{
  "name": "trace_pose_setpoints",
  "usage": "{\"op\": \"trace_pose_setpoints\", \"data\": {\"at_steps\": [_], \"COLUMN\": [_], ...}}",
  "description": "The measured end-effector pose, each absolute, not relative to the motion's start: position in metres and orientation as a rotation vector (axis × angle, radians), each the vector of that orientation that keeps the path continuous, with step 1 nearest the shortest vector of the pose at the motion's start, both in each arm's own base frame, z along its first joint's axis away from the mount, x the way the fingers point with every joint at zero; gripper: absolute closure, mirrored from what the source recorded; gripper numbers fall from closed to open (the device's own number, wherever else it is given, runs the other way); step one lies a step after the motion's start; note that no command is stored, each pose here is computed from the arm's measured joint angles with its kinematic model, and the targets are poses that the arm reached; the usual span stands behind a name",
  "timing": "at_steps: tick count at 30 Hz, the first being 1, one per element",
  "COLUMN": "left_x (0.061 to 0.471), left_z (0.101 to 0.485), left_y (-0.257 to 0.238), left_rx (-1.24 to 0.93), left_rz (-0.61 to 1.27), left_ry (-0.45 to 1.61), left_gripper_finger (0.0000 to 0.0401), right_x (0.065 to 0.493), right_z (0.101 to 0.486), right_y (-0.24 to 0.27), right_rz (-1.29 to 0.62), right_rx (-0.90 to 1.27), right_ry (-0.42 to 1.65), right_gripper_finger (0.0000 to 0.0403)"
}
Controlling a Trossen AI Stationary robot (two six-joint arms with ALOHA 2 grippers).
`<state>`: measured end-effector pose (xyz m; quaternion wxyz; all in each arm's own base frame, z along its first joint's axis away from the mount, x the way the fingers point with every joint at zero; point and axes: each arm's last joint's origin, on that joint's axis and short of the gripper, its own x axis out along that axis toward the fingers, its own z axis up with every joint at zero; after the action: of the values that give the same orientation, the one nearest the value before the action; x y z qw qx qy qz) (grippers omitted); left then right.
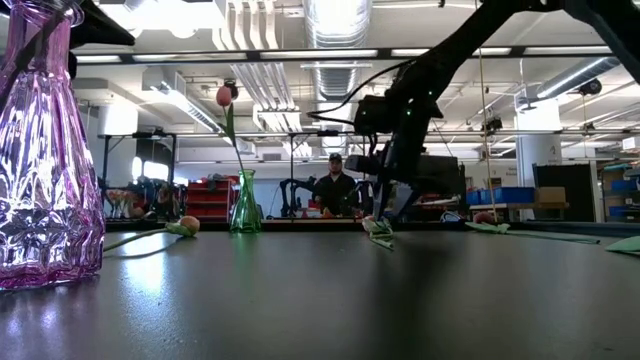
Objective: Sort flowers into vase by color
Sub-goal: Put the top left red tulip into the purple vase
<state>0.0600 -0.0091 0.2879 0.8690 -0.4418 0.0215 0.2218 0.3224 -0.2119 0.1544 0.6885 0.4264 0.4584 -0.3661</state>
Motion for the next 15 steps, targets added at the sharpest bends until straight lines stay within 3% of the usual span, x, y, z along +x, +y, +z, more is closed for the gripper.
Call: {"op": "trace_pose_setpoints", "data": {"at_steps": [9,12,15], "left_x": [0.06,0.06,0.06], "left_z": [0.288,0.288,0.288], "left_y": [-0.008,-0.008,-0.007], "left_rx": [-0.943,-0.949,-0.942], "left_rz": [0.482,0.501,0.52], "left_ry": [0.023,0.004,-0.011], "left_gripper_finger": [0.0401,0.0401,0.0401], "right_x": [0.321,0.32,0.32], "right_z": [0.135,0.141,0.16], "right_y": [-0.222,-0.221,-0.221], "right_rz": [-0.776,-0.744,-0.714], "right_rx": [0.953,0.901,0.83], "right_ry": [1.07,1.073,1.038], "right_gripper_finger": [0.0347,0.038,0.0389]}}
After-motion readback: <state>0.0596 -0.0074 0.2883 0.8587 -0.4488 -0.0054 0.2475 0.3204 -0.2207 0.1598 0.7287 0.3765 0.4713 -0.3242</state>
